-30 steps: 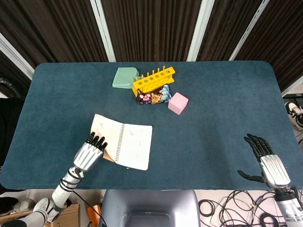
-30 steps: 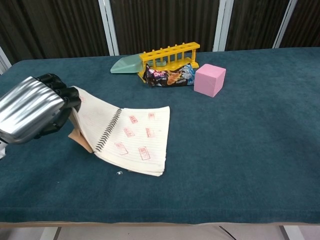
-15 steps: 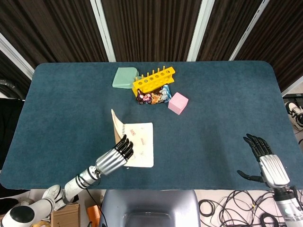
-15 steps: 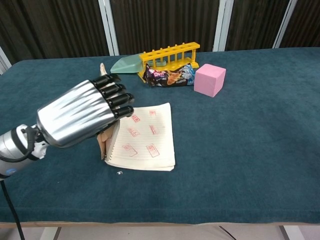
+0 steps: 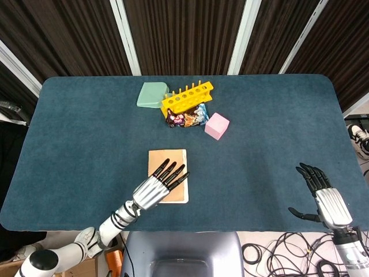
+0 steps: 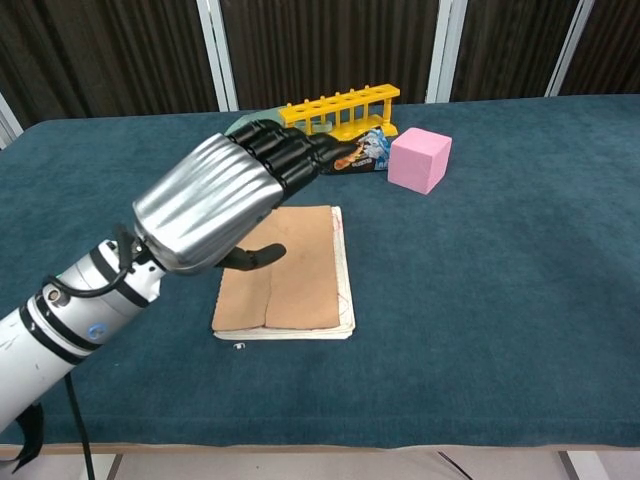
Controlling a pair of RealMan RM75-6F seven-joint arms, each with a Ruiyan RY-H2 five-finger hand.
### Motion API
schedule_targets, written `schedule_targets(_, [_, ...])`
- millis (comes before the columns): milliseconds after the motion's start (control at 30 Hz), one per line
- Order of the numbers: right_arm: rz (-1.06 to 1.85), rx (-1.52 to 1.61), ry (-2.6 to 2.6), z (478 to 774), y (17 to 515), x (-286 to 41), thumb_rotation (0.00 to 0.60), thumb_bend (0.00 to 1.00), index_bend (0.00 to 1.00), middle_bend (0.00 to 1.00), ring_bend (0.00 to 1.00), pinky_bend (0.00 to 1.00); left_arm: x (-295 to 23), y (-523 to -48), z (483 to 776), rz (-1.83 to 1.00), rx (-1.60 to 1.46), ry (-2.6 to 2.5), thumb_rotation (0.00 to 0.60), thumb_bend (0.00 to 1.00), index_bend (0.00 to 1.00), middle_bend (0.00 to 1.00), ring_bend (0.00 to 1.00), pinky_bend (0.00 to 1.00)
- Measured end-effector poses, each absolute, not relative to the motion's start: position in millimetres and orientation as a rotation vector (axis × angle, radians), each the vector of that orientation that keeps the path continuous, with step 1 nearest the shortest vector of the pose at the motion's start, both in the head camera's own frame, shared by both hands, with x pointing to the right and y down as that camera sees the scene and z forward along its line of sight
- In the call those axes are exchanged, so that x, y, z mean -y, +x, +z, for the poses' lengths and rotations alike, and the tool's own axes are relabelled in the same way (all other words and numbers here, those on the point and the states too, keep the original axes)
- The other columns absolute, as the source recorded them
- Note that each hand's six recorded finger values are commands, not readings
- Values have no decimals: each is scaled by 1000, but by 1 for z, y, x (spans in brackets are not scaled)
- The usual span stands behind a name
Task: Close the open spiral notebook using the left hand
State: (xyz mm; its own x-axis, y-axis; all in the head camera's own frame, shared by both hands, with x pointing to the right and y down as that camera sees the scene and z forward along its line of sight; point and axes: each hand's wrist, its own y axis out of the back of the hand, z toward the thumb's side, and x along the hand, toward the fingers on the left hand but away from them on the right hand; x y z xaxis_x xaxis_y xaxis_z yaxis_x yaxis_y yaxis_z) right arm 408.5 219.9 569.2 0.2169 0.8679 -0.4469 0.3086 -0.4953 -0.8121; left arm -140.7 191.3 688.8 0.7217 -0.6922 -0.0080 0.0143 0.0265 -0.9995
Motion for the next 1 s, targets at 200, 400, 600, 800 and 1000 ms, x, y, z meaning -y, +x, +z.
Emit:
schedule_targets(200, [1267,1082,-1927,571,408,-220,600,0,46,29,0,56,-188,-149,685,-691,-774,-1655,600,369,154,232,251,214])
schedule_targets(400, [1270,1085,-1922,569,410,-220,600,0,46,29,0,56,-181,-181,692,-926,-836,-1817,426,541,167,225,223,195])
schedule_targets(600, [1287,1077,-1920,569,413,-219,600,0,46,29,0,56,-171,-259,681,-1153,-912,-1789,421,519,159,204,176,153])
schedule_targets(800, [1279,1077,-1923,571,410,-217,600,0,46,29,0,56,-188,-352,648,-1342,-1021,-1758,425,415,145,205,138,130])
schedule_targets(1000, [1261,1062,-1936,573,405,-215,600,0,46,29,0,56,-244,-422,609,-1533,-1031,-1684,459,363,105,172,94,112])
